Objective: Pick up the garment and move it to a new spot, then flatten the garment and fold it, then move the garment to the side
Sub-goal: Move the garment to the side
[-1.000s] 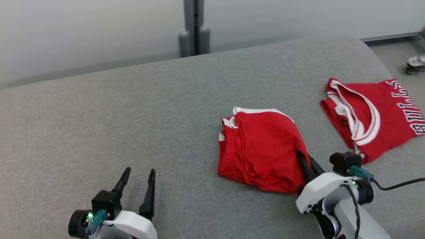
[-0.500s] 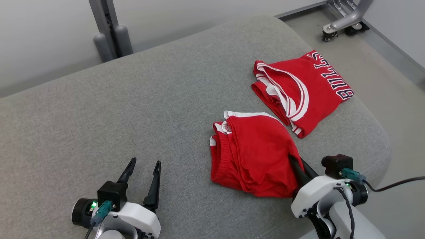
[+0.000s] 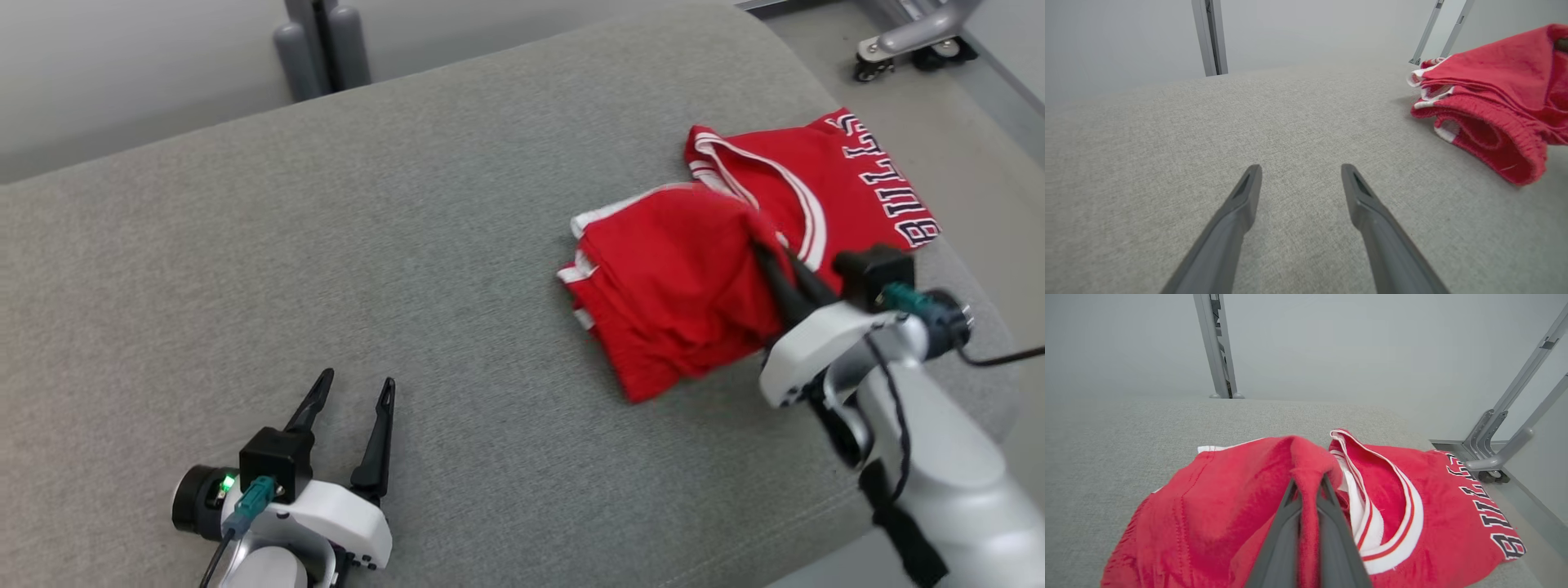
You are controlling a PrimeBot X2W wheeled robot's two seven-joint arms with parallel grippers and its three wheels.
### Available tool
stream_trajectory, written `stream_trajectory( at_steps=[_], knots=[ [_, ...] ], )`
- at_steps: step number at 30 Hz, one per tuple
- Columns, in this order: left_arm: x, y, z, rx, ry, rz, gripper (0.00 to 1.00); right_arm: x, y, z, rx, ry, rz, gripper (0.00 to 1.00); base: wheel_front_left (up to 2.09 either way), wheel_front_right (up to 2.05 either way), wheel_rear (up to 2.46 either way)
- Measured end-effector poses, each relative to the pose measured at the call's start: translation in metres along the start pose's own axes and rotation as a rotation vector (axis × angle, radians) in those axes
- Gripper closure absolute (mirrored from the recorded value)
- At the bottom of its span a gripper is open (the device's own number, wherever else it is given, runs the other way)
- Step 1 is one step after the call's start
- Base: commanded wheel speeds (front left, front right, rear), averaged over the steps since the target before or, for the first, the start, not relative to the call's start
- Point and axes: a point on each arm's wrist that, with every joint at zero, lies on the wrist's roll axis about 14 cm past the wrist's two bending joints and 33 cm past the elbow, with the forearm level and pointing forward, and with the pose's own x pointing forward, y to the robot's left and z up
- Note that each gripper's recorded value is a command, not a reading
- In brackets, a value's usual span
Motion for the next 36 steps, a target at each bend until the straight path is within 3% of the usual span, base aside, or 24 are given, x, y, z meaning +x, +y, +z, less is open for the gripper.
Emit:
stream_trajectory(
  at_steps=[6,13,14,15,24,31,36],
  knots=[
    [-0.003,0.019,-0.004,0.001,0.006,0.045,0.00,0.035,-0.026,0.032,-0.149,-0.032,-0.007,1.00,0.00,0.00,0.00],
    [-0.009,0.042,-0.007,0.000,0.009,0.099,0.00,0.044,-0.101,0.017,-0.240,0.086,-0.156,0.97,0.00,0.00,0.00],
    [-0.009,0.046,-0.007,0.004,0.007,0.108,0.00,0.045,-0.109,0.012,-0.263,0.109,-0.168,0.62,0.00,0.00,0.00],
    [-0.010,0.050,-0.007,0.002,0.007,0.116,0.00,0.046,-0.115,0.012,-0.274,0.117,-0.181,0.00,0.00,0.00,0.00],
    [-0.019,0.074,-0.010,0.002,0.012,0.191,0.00,0.059,-0.129,0.048,-0.242,-0.030,-0.283,0.00,0.00,0.00,0.00],
    [-0.032,0.088,0.005,0.005,-0.025,0.265,0.00,0.067,-0.046,0.066,-0.160,-0.171,-0.153,0.00,0.00,0.00,0.00],
    [-0.048,0.102,0.017,0.001,-0.057,0.330,0.00,0.058,0.013,0.049,-0.088,-0.176,-0.029,0.00,0.00,0.00,0.00]
  ],
)
